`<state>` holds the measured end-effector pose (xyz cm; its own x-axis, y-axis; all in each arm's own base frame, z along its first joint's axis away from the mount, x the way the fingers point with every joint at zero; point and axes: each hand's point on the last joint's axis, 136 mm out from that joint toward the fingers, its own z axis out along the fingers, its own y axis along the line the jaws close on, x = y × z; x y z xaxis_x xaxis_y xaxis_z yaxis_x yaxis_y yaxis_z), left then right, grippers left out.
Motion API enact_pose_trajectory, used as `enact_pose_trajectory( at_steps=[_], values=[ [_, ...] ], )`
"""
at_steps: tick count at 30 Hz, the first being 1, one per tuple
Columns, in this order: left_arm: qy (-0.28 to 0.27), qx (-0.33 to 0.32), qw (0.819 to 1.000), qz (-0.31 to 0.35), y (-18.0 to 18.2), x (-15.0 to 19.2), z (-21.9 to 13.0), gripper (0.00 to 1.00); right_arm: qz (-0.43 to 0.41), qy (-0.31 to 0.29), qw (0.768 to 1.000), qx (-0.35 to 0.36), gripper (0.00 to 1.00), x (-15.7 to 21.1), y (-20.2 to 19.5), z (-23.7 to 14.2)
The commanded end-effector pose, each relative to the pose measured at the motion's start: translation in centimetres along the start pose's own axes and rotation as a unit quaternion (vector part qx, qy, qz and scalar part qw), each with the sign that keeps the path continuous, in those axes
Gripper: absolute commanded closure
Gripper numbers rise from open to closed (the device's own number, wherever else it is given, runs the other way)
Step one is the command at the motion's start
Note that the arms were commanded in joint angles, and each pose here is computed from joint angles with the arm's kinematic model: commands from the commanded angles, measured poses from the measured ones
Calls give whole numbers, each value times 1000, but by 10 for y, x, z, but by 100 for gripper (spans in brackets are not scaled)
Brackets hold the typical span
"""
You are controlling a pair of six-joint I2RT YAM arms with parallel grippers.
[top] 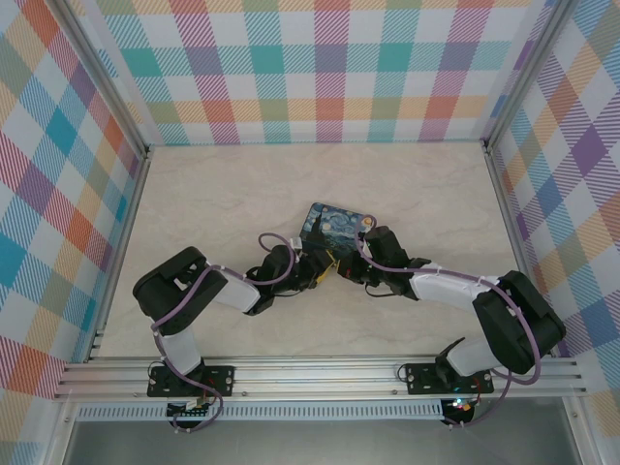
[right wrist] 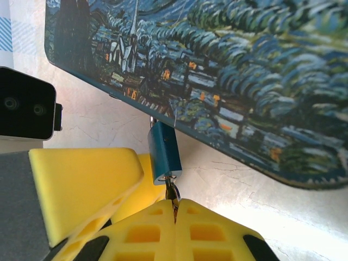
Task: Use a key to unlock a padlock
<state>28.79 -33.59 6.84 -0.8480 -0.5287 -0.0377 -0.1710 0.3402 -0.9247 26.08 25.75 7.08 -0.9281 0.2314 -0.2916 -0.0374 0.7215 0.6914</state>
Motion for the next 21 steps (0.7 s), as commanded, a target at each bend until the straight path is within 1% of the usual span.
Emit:
enact_pose_trajectory(
  at_steps=[1, 8, 13, 16, 18, 19, 21],
  values=[
    [-10, 33, 999, -5, -19, 0, 6, 59, -5, -6, 1000, -19, 95, -1, 10, -4],
    [-13, 43, 999, -14, -23, -1, 9, 69, -3, -4, 1000, -22, 95, 0, 11, -4],
    [-19, 43, 999, -14, -23, -2, 8, 81, -4, -6, 1000, -24, 93, -1, 12, -5],
    [-25, 40, 999, -14, -22, -4, 6, 91, -12, -12, 1000, -18, 89, -1, 10, -9],
    [-28, 36, 999, -12, -21, -4, 4, 97, -22, -16, 1000, -7, 83, -1, 6, -12],
    [-29, 34, 999, -11, -20, -5, 3, 99, -28, -17, 999, -4, 80, -1, 5, -14],
    [-29, 31, 999, -7, -21, -5, 3, 100, -41, -21, 999, 6, 75, -2, 2, -19]
  ],
)
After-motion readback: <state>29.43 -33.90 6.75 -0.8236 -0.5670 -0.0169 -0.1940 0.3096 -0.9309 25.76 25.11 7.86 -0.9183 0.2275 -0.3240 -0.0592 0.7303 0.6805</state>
